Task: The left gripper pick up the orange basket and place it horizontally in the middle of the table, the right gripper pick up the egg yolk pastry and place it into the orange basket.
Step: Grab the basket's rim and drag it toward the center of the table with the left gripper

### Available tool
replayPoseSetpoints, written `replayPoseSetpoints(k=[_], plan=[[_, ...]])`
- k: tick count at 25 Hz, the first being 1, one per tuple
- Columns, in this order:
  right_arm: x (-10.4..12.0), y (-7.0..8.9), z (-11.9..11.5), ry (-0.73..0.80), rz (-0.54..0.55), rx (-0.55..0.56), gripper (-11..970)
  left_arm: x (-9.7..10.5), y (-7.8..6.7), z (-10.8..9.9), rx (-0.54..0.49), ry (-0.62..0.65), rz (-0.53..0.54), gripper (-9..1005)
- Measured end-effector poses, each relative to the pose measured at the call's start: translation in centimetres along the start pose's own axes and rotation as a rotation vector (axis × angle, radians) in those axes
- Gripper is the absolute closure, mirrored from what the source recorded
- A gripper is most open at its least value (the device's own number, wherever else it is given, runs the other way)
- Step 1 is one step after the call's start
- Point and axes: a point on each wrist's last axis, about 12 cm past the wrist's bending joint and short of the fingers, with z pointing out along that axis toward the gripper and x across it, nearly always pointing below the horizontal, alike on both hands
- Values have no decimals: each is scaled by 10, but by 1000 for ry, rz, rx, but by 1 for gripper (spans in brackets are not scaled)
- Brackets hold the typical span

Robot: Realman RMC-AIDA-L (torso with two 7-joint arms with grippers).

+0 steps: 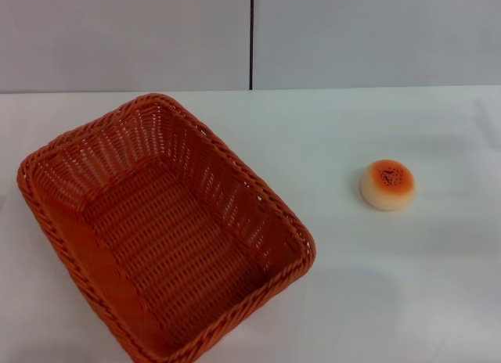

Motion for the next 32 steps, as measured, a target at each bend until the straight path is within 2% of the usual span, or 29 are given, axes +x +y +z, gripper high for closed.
replayPoseSetpoints(k=[9,14,19,22,26,27,28,32], plan=[[4,2,-2,13,15,3,259,-2,2,1,32,10,-31,263],[10,9,-4,21,55,5,260,-11,15,20,153,50,-78,264],[16,15,-6,26,100,17,260,-34,33,58,281,125,-121,264],[21,18,-7,39,126,31,260,-52,34,88,393,215,-123,264],[26,23,-6,51,158,37,260,-81,22,134,554,370,-51,265],[27,24,-7,51,165,41,260,-81,22,134,554,370,-51,265],[27,24,-8,46,173,49,260,-99,10,159,624,468,30,265],[27,23,-12,33,212,74,260,-116,-6,182,697,563,131,265]])
